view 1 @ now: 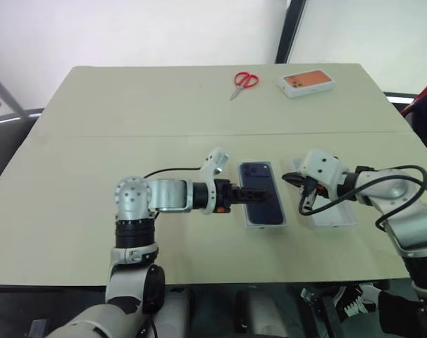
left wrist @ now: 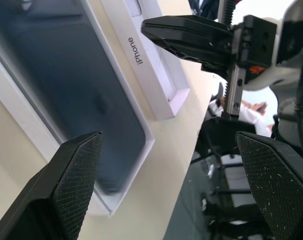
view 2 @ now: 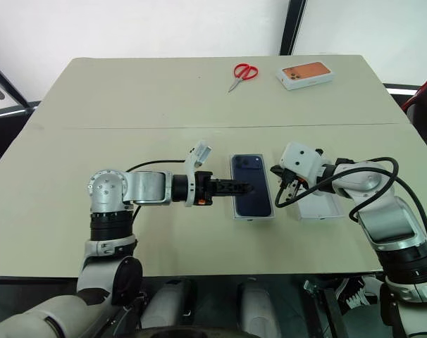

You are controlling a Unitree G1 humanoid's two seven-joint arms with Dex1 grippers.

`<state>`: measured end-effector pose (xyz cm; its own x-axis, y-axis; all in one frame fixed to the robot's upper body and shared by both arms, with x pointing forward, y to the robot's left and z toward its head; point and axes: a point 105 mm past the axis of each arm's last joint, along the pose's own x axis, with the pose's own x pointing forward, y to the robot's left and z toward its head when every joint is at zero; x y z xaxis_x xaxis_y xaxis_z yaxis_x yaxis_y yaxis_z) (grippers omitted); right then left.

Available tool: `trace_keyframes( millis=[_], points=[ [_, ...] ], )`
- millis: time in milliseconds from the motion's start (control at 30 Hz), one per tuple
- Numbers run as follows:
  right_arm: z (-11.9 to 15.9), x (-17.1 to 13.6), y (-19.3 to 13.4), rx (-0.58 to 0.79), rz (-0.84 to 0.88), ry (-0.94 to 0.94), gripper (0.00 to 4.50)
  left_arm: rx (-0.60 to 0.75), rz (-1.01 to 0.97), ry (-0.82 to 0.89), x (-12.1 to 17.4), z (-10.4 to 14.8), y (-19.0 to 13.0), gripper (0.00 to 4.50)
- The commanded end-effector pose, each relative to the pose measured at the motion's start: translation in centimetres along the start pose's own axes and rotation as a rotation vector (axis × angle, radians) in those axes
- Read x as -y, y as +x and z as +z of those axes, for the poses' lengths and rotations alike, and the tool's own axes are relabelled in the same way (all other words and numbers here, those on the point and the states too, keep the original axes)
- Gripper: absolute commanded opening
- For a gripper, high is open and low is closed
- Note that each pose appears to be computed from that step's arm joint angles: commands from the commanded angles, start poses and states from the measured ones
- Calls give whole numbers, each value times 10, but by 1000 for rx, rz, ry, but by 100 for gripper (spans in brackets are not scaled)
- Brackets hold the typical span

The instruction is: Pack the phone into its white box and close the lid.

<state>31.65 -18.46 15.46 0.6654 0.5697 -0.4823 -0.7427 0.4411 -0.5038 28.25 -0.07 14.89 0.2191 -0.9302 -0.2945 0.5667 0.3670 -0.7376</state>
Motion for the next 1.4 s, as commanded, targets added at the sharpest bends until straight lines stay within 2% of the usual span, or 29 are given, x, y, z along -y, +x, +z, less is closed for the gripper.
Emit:
trace_keyframes(
  millis=[33, 133, 233, 367, 467, 533, 667, 700, 800, 1033, 1233, 1400],
  points=[
    [11, 7, -3, 32, -29, -33, 0, 23, 13, 27, -1, 7, -8, 445],
    [11, 7, -3, 32, -31, -33, 0, 41, 17, 20, -4, 11, -11, 445],
    [10, 8, -5, 26, -38, -36, 0, 129, 74, 41, -14, 27, -32, 445],
    [9, 12, -7, 10, -53, -46, 0, 267, 271, 205, -38, 48, -70, 445],
    [7, 12, -7, -8, -33, -62, 0, 256, 417, 388, -56, 47, -87, 358],
    [5, 12, -7, -26, -26, -69, 0, 222, 430, 487, -57, 43, -86, 265],
    [-3, 13, -3, -95, -18, -137, 0, 75, 395, 786, -50, 27, -67, 48],
    [-5, 13, -1, -108, -19, -157, 0, 25, 393, 829, -53, 21, -61, 8],
    [-10, 11, 8, -145, -20, -218, 0, -81, 382, 896, -62, 13, -41, 3],
    [-16, -1, 23, -168, 10, -256, 0, -168, 253, 932, -54, 1, -2, 3],
    [-14, -9, 19, -158, 34, -252, 0, -170, 159, 926, -38, -4, 24, 3],
    [-16, -12, 9, -167, 50, -245, 0, -176, 147, 916, -36, -6, 34, 3]
  ],
)
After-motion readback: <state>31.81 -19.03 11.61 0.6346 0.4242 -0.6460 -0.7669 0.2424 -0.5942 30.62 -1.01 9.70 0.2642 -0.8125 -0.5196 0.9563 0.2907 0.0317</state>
